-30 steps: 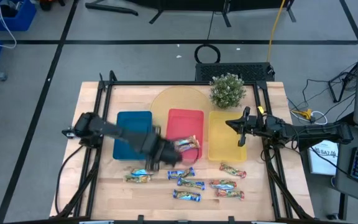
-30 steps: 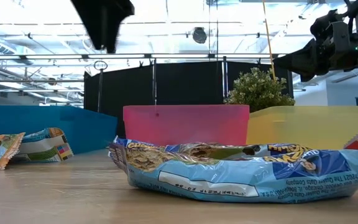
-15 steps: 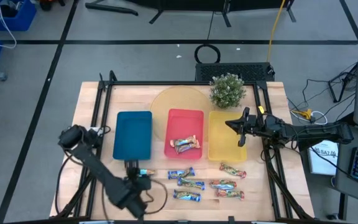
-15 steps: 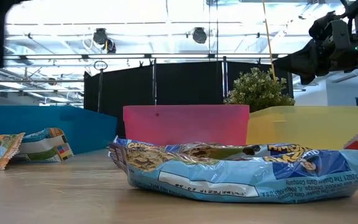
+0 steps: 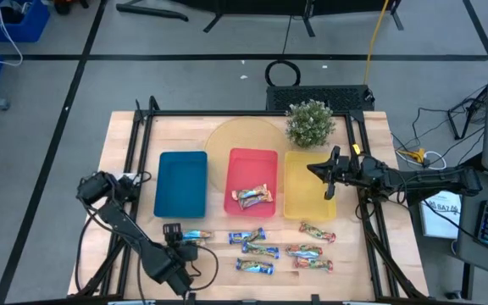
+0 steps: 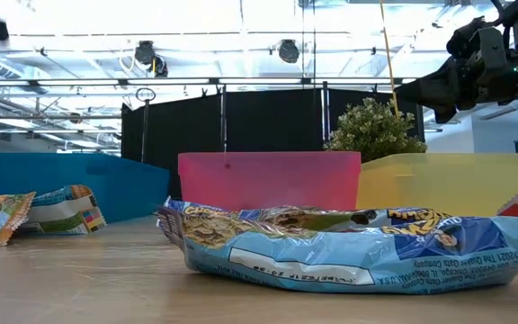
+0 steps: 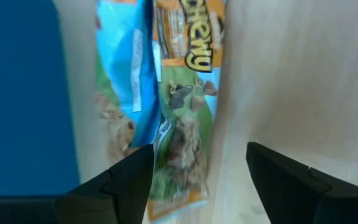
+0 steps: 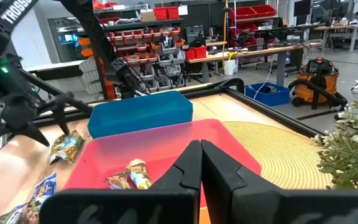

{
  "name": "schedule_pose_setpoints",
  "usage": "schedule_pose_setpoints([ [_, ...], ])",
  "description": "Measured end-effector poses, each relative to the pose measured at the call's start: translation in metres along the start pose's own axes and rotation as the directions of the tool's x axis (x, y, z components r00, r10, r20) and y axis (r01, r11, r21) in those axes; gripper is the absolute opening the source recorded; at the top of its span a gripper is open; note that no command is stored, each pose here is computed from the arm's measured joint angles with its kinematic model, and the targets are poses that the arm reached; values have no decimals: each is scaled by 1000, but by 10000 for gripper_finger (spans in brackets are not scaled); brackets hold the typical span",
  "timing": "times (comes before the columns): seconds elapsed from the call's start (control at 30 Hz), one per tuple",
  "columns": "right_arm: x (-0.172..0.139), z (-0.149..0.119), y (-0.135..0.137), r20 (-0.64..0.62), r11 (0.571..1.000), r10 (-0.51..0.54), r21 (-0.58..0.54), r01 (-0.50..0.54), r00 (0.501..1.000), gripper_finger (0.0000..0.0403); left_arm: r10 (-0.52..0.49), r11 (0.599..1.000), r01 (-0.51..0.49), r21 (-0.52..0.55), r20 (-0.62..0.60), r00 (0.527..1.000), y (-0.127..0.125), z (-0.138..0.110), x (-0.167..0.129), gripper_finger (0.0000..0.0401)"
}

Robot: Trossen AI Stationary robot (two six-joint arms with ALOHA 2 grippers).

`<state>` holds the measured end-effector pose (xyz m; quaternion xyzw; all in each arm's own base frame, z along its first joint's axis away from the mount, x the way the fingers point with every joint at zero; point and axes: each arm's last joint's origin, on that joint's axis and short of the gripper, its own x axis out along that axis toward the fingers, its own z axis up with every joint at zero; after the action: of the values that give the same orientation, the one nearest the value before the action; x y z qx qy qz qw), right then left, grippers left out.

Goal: Pick and place Granola Bars by type
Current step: Put the yellow granola bar into the red bin

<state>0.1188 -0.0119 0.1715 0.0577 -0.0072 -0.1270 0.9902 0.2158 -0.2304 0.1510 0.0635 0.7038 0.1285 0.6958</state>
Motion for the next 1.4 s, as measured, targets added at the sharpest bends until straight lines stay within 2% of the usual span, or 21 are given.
schedule_pose_setpoints([
  [0.13,0,0,0,0,1000,0,0,0,1000,0,-41,999,41,5,-12,999,3,-1,14,256],
  [0.33,0,0,0,1,1000,0,0,0,1000,0,-88,993,86,86,24,996,-1,2,19,223],
  [0.43,0,0,0,0,1000,-1,0,1,1000,0,-102,991,99,88,34,994,-2,3,18,191],
  [0.63,0,0,0,-3,1000,-1,-1,1,1000,0,-122,990,118,78,48,991,-6,2,18,102],
  [0.77,0,0,0,-5,1000,-1,-1,1,1000,0,-140,987,132,95,86,986,-11,4,15,75],
  [0.93,0,-1,0,-6,1000,-2,-2,2,1000,0,-178,973,152,174,147,973,-20,16,-2,88],
  [1.03,0,-1,0,-5,1000,-2,-2,2,1000,0,-229,954,177,240,211,950,-22,30,-26,85],
  [1.17,0,-1,0,-5,1000,-3,-2,3,1000,0,-236,940,143,309,290,928,-14,55,-60,69],
  [1.23,0,-1,0,-5,1000,-3,-2,3,1000,0,-222,935,97,340,351,910,-5,69,-80,66],
  [1.4,0,-1,0,-5,1000,-4,0,4,1000,0,-80,927,-100,362,450,889,40,108,-112,70],
])
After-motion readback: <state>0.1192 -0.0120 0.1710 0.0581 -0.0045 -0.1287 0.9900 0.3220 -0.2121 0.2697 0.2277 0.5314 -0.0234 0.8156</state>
